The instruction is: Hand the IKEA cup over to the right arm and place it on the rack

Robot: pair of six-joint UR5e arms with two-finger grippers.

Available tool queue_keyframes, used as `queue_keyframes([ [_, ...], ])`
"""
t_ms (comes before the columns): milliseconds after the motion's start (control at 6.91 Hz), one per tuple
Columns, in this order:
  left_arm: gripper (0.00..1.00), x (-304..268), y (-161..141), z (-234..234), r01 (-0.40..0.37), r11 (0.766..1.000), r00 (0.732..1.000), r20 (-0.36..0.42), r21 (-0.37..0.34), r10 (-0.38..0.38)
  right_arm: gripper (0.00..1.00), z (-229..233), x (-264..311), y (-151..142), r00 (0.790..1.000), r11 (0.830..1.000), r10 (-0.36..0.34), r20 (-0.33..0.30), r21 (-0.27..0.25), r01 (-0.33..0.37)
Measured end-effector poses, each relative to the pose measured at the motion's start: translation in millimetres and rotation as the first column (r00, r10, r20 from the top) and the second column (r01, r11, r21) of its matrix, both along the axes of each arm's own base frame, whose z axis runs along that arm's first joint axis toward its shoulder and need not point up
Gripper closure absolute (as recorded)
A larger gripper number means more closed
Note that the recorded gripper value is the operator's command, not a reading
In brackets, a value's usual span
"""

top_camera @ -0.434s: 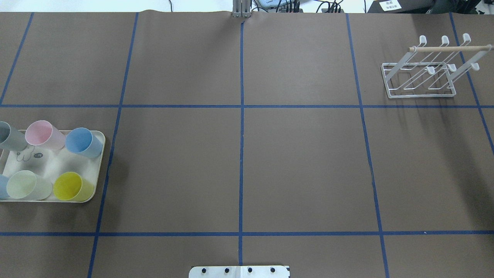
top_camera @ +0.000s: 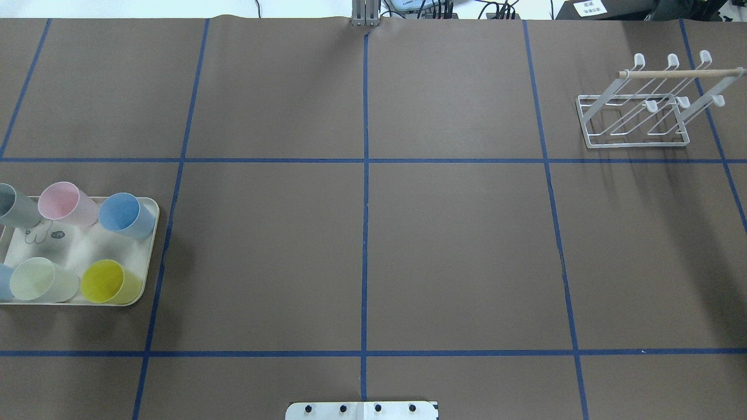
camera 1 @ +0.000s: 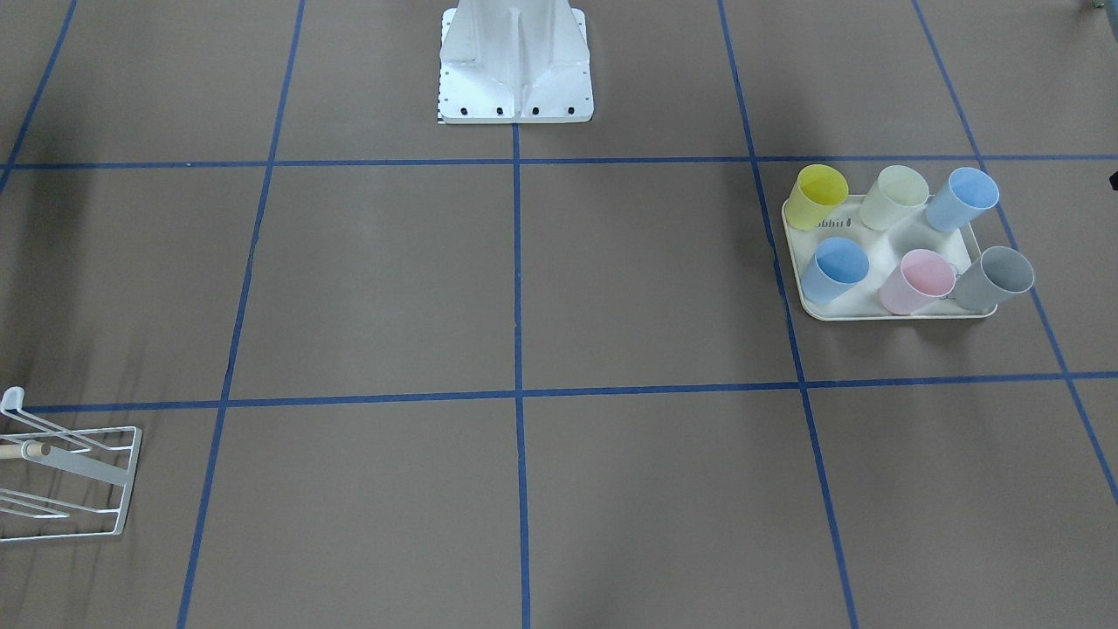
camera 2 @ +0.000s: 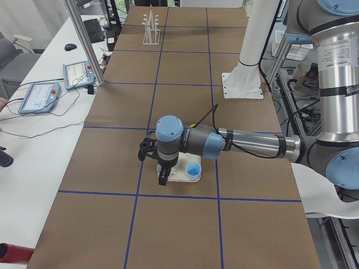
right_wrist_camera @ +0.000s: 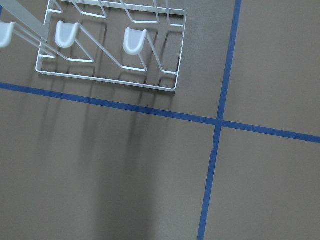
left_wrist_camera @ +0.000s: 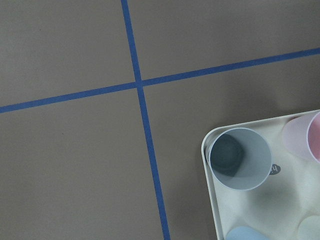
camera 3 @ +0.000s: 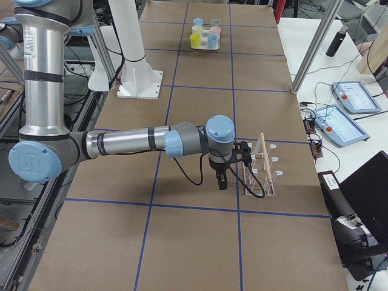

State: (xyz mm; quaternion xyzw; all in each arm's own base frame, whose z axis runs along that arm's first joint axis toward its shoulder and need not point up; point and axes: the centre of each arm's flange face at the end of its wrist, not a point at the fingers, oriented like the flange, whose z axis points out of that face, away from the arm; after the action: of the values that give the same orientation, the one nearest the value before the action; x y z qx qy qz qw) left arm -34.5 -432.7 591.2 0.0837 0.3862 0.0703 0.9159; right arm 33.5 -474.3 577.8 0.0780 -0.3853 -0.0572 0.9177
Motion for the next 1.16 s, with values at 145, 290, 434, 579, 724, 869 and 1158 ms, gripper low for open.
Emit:
queue_keyframes([
  [145,0.0,-0.2,2.3,0.4,0.0,1.0,1.0,-0.002,0.002,0.0,0.0,0.7,0.0,1.2,1.0,1.0,-0.001,-0.001,0.0,0.001],
  [290,0.0,-0.4,5.9,3.1,0.0,1.0,1.0,-0.003,0.0,0.0,0.0,2.9,0.2,4.6,1.0,1.0,-0.002,0.0,-0.002,0.002],
  [434,0.0,-0.3,10.0,6.7,0.0,1.0,1.0,-0.002,-0.007,0.0,0.0,4.8,0.1,10.2,1.0,1.0,-0.002,0.005,-0.003,0.002],
  [579,0.0,3.7,12.6,9.2,0.0,1.0,1.0,-0.003,-0.022,0.0,0.0,4.7,0.1,15.6,1.0,1.0,-0.001,0.01,-0.004,0.002],
  [724,0.0,15.1,13.2,9.9,-0.005,0.999,1.0,-0.006,-0.041,0.005,0.0,5.8,-0.4,21.3,1.0,1.0,-0.002,0.018,-0.007,0.002],
  [869,0.0,35.7,15.6,10.6,-0.02,0.998,1.0,-0.011,-0.056,0.019,0.0,6.7,-1.1,27.0,1.0,1.0,-0.004,0.031,0.0,0.004],
  [1158,0.0,81.9,39.2,29.9,-0.094,0.994,0.995,-0.023,-0.06,0.092,0.0,7.8,-3.1,33.3,0.998,1.0,-0.012,0.058,0.028,0.01],
])
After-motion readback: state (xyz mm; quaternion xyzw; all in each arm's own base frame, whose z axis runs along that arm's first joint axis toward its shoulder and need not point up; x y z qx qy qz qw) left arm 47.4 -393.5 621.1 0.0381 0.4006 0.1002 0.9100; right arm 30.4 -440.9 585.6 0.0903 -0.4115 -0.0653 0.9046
